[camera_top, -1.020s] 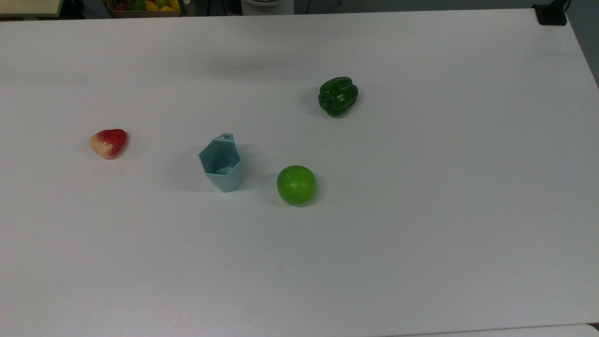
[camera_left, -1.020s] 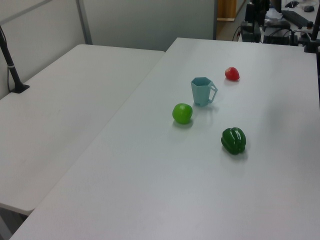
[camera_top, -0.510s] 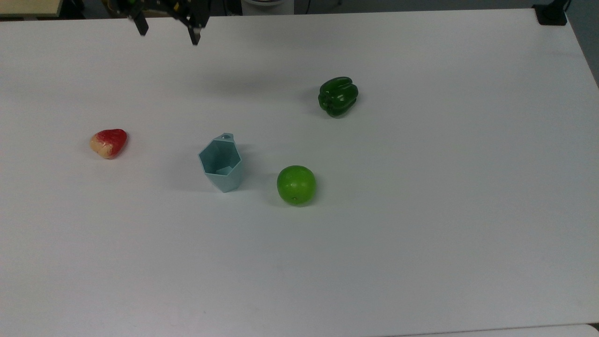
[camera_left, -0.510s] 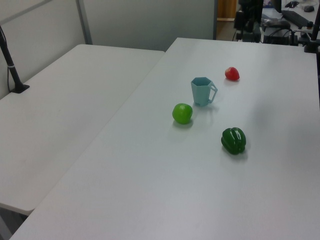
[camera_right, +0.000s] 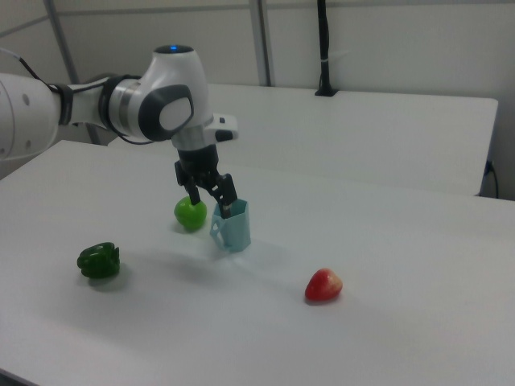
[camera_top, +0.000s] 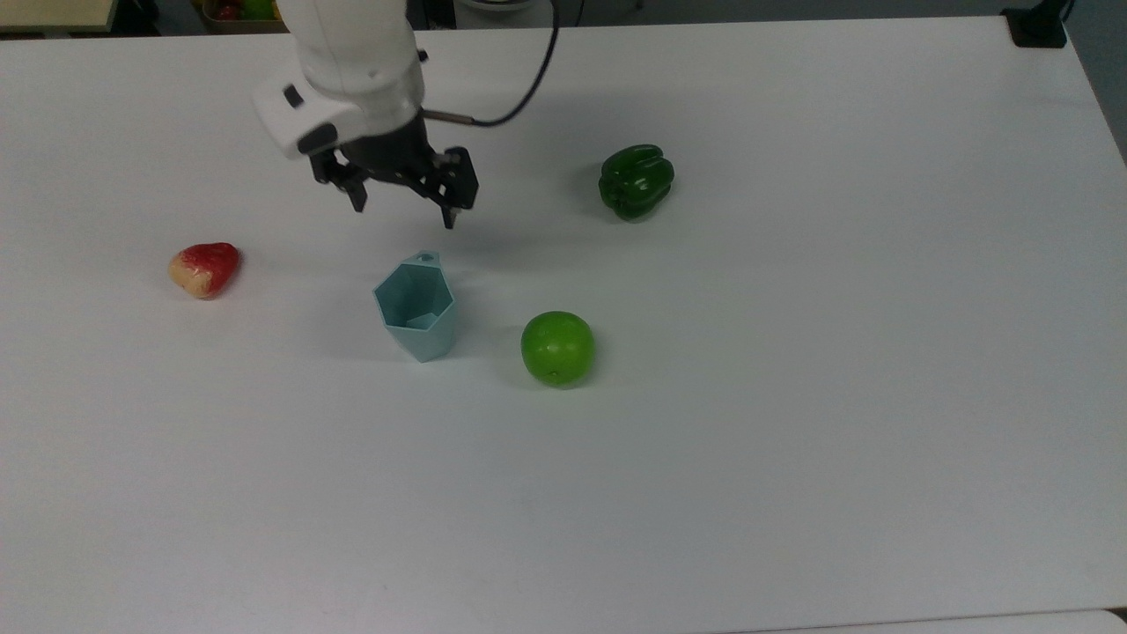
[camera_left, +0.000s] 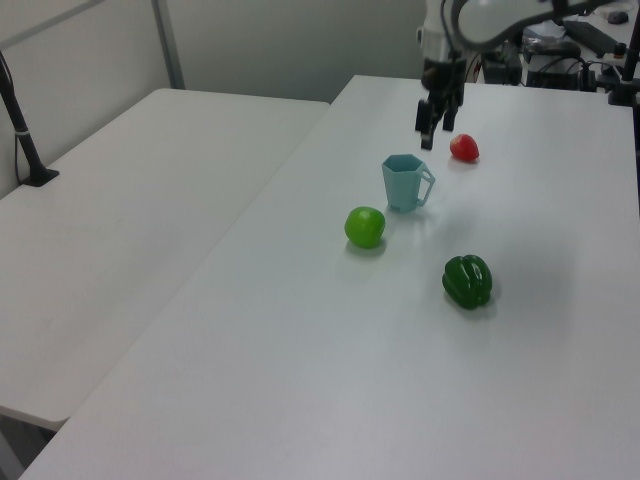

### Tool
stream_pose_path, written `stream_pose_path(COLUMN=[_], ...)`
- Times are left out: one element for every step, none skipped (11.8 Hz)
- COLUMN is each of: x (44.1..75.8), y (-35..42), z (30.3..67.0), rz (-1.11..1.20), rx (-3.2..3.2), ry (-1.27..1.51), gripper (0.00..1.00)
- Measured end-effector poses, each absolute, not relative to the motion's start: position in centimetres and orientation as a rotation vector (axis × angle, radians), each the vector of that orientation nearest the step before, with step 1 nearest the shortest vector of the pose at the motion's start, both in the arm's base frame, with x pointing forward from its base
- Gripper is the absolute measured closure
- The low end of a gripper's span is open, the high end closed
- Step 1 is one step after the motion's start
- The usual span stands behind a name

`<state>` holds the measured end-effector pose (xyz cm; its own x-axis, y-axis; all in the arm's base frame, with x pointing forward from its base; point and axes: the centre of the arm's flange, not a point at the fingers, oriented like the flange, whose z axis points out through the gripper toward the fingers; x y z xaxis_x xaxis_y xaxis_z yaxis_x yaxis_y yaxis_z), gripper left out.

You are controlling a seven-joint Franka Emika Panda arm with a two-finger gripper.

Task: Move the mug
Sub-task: 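Move the gripper over the light blue mug's rim, then lower the gripper and close it on the mug's rim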

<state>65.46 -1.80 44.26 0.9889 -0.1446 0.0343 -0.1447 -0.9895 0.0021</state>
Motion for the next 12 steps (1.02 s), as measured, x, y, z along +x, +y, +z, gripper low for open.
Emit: stream_pose_path(x=[65.8, 65.9, 65.8, 65.5, 65.3, 65.2, 65.0, 64.6, 64.0, 63.5, 63.3, 63.2], y=[-1.5, -1.4, -1.3, -0.9, -0.7, -0.6, -0.7, -0.7, -0.7, -0.7, -0.6, -0.6], z=[42.5, 40.9, 39.4, 38.2, 37.2, 36.5, 36.0, 35.7, 35.5, 35.4, 35.5, 35.7], rz=[0.028, 0.019, 0.018, 0.015, 0.023, 0.060, 0.120, 0.180, 0.221, 0.233, 0.236, 0.239], rx=[3.126, 3.121, 3.118, 3.118, 3.119, 3.119, 3.119, 3.119, 3.119, 3.119, 3.120, 3.121], ry=[-0.223, -0.219, -0.210, -0.199, -0.192, -0.190, -0.190, -0.190, -0.190, -0.190, -0.190, -0.190], gripper=[0.00, 0.00, 0.00, 0.03, 0.04, 0.06, 0.10, 0.10, 0.10, 0.17, 0.20, 0.22])
